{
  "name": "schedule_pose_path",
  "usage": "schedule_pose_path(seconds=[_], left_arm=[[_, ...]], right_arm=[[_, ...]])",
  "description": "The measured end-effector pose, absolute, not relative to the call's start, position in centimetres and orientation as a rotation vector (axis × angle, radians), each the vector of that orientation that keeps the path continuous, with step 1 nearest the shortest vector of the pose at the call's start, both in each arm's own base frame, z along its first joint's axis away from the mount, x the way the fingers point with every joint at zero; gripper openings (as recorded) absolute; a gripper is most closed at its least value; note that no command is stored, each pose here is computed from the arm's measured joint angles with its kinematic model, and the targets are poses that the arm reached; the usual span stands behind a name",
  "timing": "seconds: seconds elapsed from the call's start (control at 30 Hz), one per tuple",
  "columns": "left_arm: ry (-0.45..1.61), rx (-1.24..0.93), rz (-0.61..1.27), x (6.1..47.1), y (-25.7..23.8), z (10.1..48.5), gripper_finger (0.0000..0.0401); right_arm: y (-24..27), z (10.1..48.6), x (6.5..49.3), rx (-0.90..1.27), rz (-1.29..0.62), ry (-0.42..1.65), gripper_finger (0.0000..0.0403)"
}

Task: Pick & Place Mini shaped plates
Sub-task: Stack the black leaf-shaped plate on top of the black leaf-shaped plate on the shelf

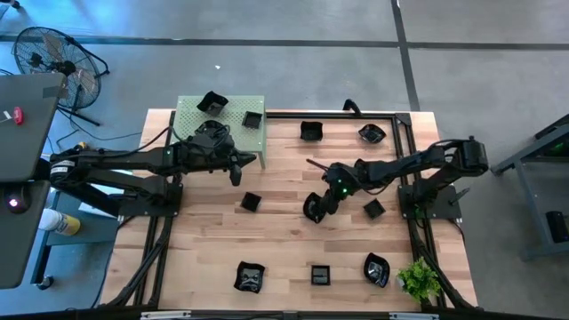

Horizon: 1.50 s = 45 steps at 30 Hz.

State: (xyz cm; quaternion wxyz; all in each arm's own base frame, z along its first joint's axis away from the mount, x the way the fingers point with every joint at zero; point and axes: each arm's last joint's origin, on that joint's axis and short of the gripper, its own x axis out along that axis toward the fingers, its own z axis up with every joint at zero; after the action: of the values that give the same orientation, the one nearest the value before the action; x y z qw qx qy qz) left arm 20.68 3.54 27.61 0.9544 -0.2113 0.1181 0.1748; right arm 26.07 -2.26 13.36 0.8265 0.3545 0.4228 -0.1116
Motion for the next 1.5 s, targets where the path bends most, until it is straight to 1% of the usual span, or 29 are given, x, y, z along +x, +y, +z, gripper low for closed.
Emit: schedule_pose_path(seconds=[0.07,0.2,0.33,0.47,0.53,0.67,0.8,0.97,1.07,1.17,1.37,1.5], left_arm=[[0.23,-0.488,0.363,20.7,3.5,27.6,0.0001],[0.231,-0.568,0.378,20.7,3.5,28.6,0.0005],[0.281,-0.626,0.418,21.0,3.6,29.7,0.0038],[0.335,-0.619,0.447,22.0,3.8,30.9,0.0085],[0.348,-0.614,0.454,22.8,4.0,31.1,0.0103],[0.309,-0.608,0.464,24.1,4.2,32.0,0.0114],[0.241,-0.601,0.478,24.8,4.4,32.7,0.0115],[0.117,-0.561,0.436,25.2,4.5,34.0,0.0115],[0.086,-0.552,0.44,25.3,4.5,34.3,0.0115],[0.081,-0.531,0.47,25.3,4.6,34.3,0.0115],[-0.001,-0.461,0.433,26.1,4.7,34.9,0.0115],[-0.004,-0.45,0.43,26.9,4.8,34.8,0.0115]], right_arm=[[-2.4,13.8,26.2,0.763,-0.252,0.858,0.0012],[-2.7,15.6,26.3,0.777,-0.299,0.725,0.0003],[-3.1,18.2,26.2,0.748,-0.391,0.556,0.0006],[-3.7,22.5,27.4,0.596,-0.486,0.398,0.0003],[-4.0,24.8,28.2,0.512,-0.536,0.337,0.0004],[-4.2,28.6,29.3,0.355,-0.649,0.252,0.0002],[-4.0,31.2,29.6,0.199,-0.72,0.212,0.0003],[-3.2,32.5,29.7,-0.023,-0.794,0.223,0.0002],[-2.8,32.9,29.9,-0.104,-0.813,0.213,0.0002],[-2.5,33.4,30.0,-0.138,-0.802,0.178,0.0002],[-2.4,33.8,30.0,-0.161,-0.799,0.152,0.0002],[-2.3,33.8,30.1,-0.171,-0.78,0.153,0.0001]])
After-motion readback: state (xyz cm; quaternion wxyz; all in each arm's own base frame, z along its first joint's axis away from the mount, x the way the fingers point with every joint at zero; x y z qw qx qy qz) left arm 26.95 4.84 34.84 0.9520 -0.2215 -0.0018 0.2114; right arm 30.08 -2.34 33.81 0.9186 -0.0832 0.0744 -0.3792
